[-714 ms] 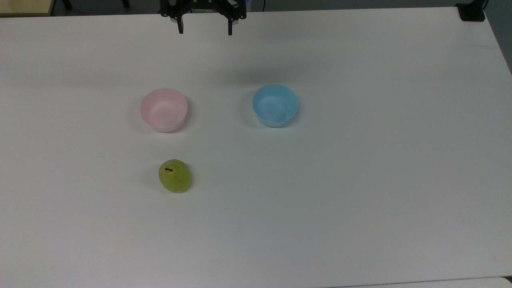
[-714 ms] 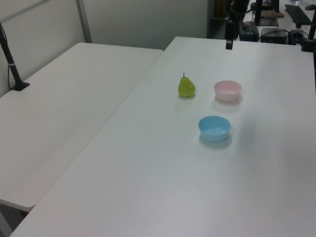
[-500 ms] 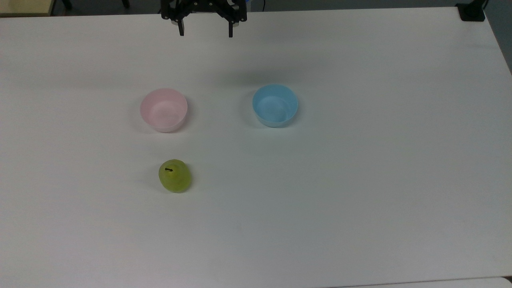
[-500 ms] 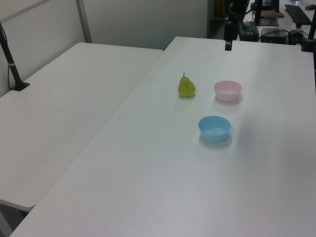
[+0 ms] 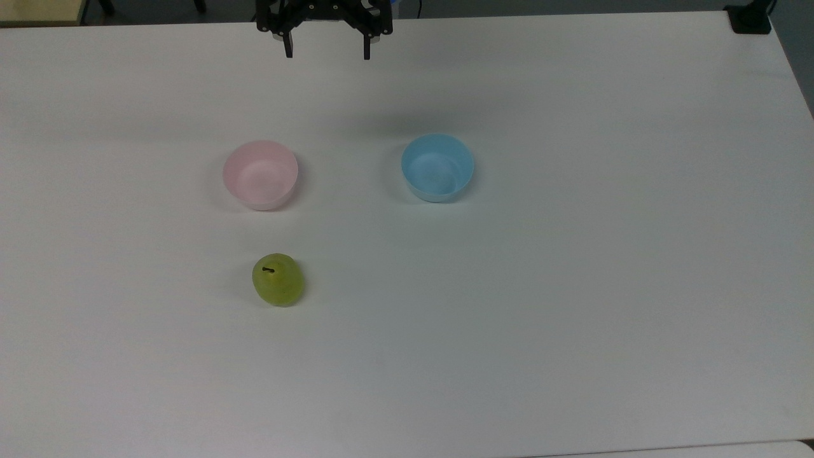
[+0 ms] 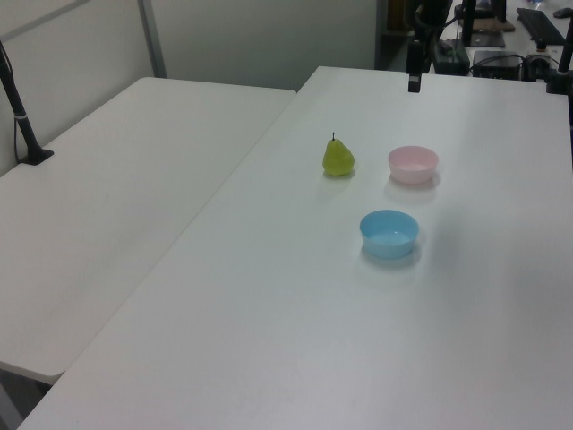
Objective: Place the pear in the bowl
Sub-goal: 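Move the open gripper down toward the green pear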
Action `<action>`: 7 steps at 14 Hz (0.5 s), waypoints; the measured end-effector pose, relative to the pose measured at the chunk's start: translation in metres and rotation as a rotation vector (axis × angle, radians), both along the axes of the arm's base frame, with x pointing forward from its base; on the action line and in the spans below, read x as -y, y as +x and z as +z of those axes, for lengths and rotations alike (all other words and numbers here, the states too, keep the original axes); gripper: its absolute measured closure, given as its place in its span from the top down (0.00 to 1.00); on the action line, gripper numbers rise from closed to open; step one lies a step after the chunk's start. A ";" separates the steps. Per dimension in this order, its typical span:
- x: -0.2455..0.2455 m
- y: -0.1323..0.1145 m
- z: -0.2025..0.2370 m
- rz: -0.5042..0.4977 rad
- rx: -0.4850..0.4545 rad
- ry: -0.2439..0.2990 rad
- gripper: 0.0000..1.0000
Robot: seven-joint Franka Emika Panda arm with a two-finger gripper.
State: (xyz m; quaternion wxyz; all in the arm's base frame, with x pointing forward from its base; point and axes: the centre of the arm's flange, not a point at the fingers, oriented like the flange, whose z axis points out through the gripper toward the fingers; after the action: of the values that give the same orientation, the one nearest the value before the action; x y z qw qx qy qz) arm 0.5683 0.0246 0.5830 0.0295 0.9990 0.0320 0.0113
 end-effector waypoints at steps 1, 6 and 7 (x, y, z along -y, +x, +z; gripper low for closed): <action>0.003 0.001 -0.001 0.023 -0.004 -0.001 1.00; 0.039 0.025 -0.030 0.069 0.015 -0.005 1.00; 0.041 0.032 -0.038 0.067 0.022 -0.006 1.00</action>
State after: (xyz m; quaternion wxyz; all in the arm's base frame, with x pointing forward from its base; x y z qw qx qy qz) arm 0.6002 -0.0162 0.5448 0.0325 0.9971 0.0650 0.0233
